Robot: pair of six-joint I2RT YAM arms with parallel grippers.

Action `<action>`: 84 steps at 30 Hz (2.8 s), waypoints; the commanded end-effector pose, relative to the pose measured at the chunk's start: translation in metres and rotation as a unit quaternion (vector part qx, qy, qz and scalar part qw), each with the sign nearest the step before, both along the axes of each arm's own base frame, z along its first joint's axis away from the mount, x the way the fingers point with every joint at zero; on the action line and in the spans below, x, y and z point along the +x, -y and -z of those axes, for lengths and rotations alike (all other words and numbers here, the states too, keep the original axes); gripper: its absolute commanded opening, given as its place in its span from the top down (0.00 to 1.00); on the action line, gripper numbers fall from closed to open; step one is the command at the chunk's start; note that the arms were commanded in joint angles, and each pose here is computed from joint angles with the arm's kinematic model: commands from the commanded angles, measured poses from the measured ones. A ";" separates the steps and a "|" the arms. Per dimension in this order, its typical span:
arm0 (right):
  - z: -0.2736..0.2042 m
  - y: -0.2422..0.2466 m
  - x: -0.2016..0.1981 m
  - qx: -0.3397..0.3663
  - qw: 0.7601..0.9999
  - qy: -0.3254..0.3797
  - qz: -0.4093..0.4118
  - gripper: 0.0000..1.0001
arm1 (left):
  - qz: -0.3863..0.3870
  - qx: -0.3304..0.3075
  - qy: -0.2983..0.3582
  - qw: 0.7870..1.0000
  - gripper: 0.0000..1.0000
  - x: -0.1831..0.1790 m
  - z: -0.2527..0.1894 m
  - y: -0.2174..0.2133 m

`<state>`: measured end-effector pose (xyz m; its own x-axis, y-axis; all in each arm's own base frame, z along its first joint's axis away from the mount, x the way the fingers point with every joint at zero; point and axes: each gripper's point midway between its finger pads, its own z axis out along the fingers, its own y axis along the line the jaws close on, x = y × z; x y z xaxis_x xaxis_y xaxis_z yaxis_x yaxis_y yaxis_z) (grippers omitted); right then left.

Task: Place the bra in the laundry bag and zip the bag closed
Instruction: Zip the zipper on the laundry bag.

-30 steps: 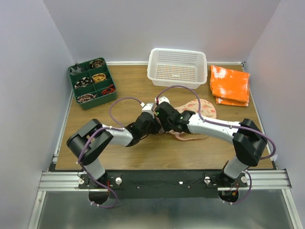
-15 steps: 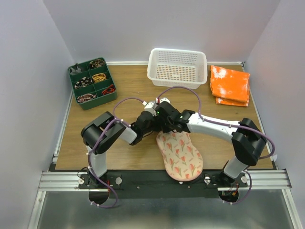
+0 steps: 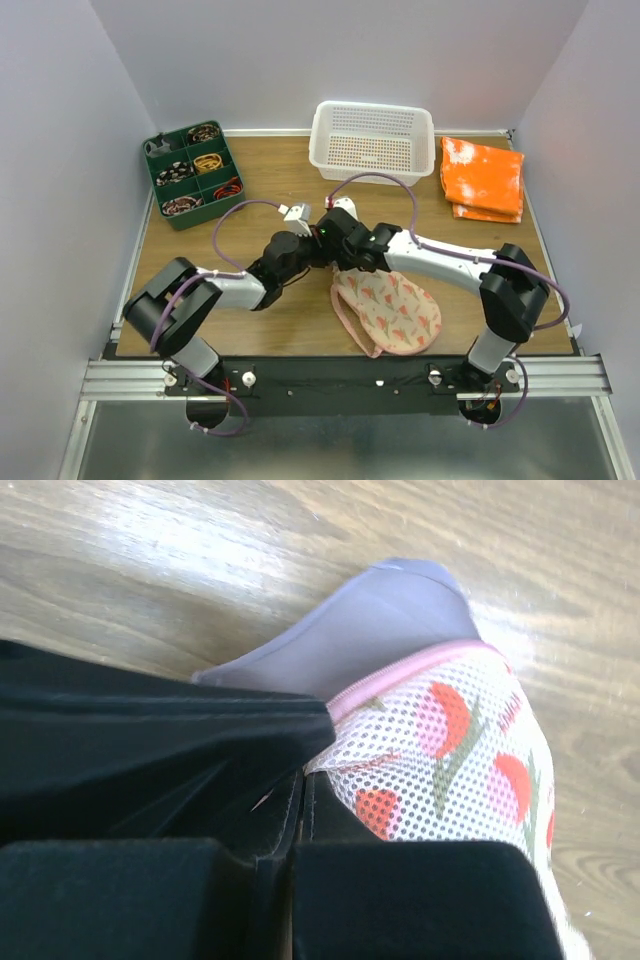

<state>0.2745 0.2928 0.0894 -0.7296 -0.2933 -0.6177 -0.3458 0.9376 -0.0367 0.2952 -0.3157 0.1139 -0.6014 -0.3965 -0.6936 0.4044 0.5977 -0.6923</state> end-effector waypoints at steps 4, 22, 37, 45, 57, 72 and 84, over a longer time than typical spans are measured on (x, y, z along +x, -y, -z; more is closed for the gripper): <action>-0.005 -0.040 0.020 0.003 0.996 0.024 -0.084 0.95 | -0.038 0.043 -0.019 0.998 1.00 -0.016 0.012 -0.032; -0.027 -0.044 0.004 0.040 0.990 0.025 -0.132 0.84 | -0.160 0.134 -0.059 0.976 0.53 -0.019 0.027 -0.102; -0.027 -0.038 -0.002 0.051 0.992 0.019 -0.116 0.85 | -0.069 -0.020 -0.113 0.991 0.64 0.008 0.013 -0.062; -0.026 -0.038 -0.001 0.049 0.992 0.020 -0.114 0.85 | -0.055 -0.032 -0.158 0.985 0.52 0.000 0.037 -0.056; -0.028 -0.039 0.001 0.054 0.992 0.023 -0.111 0.85 | -0.110 0.022 -0.136 0.984 0.39 0.004 0.043 -0.083; -0.030 -0.042 -0.002 0.066 0.991 0.017 -0.111 0.85 | -0.081 -0.016 -0.144 0.986 0.96 0.003 0.039 -0.068; -0.029 -0.053 -0.003 0.086 0.988 0.014 -0.124 0.85 | -0.021 -0.079 -0.134 0.988 1.00 0.002 0.025 -0.039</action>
<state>0.2723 0.3265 0.1026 -0.6499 -0.3969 -0.6482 -0.5404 0.8410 0.0269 0.2987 -0.2568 0.0677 -0.7208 -0.5190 -0.4594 0.0887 0.5882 -0.8038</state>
